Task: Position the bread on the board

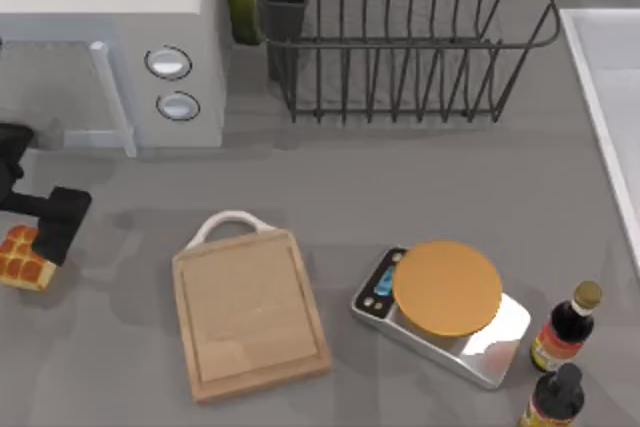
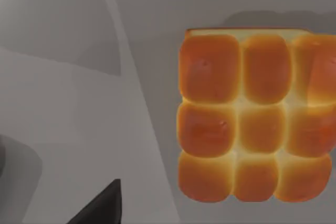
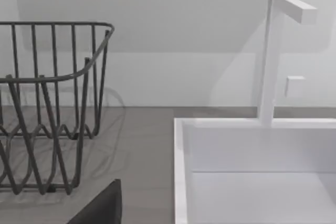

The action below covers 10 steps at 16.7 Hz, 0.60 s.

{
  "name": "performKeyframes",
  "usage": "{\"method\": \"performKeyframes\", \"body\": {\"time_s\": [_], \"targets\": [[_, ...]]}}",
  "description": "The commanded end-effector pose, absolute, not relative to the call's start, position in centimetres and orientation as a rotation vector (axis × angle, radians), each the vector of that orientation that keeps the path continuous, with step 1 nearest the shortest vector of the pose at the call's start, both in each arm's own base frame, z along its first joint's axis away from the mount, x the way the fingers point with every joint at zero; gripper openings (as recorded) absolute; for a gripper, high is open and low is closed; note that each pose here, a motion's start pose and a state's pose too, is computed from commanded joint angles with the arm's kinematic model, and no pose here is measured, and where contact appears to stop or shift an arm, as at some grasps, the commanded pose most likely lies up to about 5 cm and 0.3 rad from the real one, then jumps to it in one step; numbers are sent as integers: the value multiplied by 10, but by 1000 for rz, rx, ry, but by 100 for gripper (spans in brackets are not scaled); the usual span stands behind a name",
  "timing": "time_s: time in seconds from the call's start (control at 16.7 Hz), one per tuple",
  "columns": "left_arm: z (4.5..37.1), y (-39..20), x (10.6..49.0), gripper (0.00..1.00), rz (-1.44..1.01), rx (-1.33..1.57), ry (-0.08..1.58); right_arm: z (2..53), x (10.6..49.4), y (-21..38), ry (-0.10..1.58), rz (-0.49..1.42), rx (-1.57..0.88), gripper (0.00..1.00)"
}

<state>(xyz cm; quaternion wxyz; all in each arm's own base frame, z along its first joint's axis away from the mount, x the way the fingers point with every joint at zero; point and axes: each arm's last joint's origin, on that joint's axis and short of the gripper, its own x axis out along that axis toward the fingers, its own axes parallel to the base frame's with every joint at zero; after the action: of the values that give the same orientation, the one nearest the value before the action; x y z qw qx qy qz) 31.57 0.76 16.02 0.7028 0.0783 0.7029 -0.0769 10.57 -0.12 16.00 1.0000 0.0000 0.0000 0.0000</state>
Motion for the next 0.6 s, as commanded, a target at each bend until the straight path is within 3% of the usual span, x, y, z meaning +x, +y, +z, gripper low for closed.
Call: {"method": "performKeyframes", "body": {"time_s": [0.42, 0.6], "targets": [[109, 8, 320, 100, -172, 173, 1572, 160, 106, -1, 0, 0, 0, 100], [102, 8, 328, 100, -171, 174, 1564, 160, 106, -1, 0, 0, 0, 100]]}}
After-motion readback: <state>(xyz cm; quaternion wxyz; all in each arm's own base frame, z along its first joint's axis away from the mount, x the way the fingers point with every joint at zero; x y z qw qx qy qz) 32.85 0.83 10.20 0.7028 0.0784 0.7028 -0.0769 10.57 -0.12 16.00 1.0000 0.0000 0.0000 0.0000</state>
